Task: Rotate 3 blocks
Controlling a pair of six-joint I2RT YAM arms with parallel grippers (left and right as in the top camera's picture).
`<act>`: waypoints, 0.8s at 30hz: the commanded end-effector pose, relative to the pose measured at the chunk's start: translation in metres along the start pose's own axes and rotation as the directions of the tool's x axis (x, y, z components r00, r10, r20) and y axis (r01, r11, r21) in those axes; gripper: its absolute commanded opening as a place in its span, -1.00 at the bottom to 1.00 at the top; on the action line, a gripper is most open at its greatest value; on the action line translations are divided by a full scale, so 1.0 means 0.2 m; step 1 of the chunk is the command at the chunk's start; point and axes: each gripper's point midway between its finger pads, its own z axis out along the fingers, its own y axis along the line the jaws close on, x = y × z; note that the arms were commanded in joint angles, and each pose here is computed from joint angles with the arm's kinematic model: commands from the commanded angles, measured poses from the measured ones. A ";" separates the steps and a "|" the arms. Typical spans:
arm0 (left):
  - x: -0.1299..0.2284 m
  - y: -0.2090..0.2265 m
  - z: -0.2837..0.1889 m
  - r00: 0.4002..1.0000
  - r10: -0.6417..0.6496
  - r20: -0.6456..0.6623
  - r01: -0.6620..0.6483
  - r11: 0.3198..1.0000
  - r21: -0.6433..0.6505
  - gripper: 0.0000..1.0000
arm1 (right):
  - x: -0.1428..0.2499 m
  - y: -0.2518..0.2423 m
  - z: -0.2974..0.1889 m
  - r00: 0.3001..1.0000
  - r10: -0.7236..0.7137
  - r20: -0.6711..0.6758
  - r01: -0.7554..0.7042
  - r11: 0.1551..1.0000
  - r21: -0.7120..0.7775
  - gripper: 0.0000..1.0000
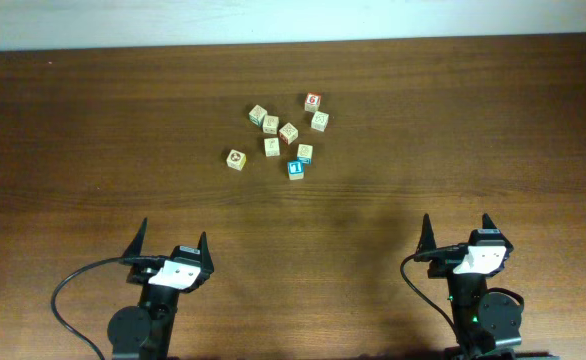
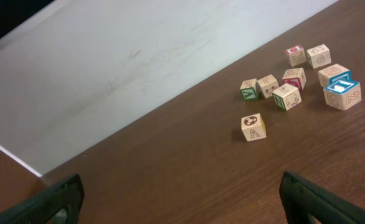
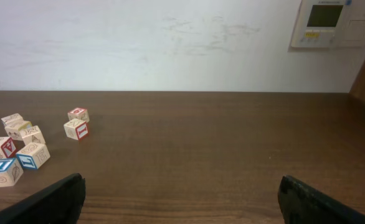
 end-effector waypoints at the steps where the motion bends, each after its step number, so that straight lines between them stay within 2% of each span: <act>1: 0.01 -0.01 0.00 1.000 0.015 -0.007 -0.015 1.000 0.003 0.98 | 0.02 -0.03 0.00 1.000 -0.027 -0.009 0.027 0.999 0.031 0.97; 20: 0.01 -0.01 0.00 1.000 0.015 -0.006 -0.015 1.000 0.005 0.98 | 0.02 -0.02 0.00 1.000 -0.026 -0.005 0.026 0.999 0.026 0.97; 24: -0.05 -0.05 0.00 0.999 -0.009 0.048 0.006 0.998 0.055 0.98 | -0.08 0.08 0.00 0.997 0.035 0.072 -0.027 0.995 -0.099 0.97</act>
